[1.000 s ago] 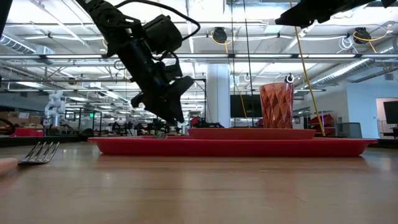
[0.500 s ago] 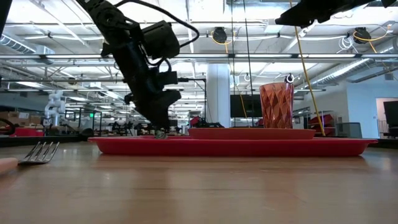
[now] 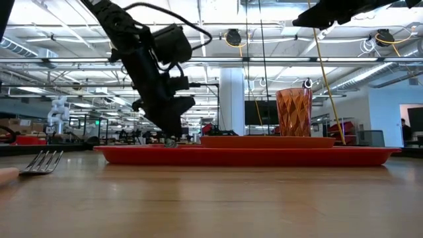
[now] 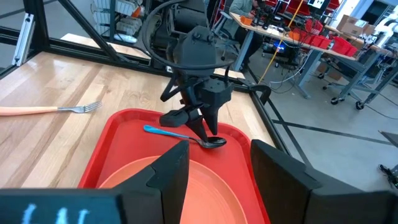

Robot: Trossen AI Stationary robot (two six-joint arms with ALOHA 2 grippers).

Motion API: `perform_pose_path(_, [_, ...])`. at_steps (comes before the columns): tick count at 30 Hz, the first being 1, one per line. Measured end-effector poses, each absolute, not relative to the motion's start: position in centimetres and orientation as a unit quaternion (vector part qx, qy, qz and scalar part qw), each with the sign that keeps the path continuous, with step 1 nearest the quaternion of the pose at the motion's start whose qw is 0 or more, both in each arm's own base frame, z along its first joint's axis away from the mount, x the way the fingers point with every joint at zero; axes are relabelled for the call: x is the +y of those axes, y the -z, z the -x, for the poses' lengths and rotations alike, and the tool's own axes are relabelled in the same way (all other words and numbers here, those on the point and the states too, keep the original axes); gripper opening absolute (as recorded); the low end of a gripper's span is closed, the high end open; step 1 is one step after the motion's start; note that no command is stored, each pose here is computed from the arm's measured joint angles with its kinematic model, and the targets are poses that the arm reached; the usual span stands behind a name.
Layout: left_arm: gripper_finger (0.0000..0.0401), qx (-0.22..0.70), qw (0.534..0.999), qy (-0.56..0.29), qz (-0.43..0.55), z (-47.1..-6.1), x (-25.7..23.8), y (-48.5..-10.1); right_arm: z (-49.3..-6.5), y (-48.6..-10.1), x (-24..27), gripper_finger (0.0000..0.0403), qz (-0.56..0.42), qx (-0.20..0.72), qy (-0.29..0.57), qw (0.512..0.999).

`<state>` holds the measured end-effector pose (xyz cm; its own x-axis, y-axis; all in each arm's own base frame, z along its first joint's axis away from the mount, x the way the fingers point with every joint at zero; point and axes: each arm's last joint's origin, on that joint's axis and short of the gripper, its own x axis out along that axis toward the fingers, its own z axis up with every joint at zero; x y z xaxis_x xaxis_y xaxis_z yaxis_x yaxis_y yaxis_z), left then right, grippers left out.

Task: Pick and place plate/cup/fork/spoon on tray
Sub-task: Put the blue spoon on the red tray to the left of the orange plate, then put the orange fork on the red tray to the right of the blue spoon

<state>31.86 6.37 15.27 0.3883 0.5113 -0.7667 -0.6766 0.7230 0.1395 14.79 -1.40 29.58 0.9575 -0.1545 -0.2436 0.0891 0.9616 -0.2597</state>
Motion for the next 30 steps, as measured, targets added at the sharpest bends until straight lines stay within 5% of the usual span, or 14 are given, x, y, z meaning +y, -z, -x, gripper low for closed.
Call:
perform_pose_path(13, [0.0154, 0.451, 0.791, -0.408, 0.075, -33.2, 6.0, -8.7, -14.8, -29.6, -1.4, 0.0164, 0.124, 0.132, 0.063, 0.981])
perform_pose_path(30, [0.0154, 0.474, 0.760, -0.440, 0.062, -29.5, 5.7, -15.1, -14.8, -29.5, -1.4, 0.0164, 0.123, 0.137, 0.062, 0.981])
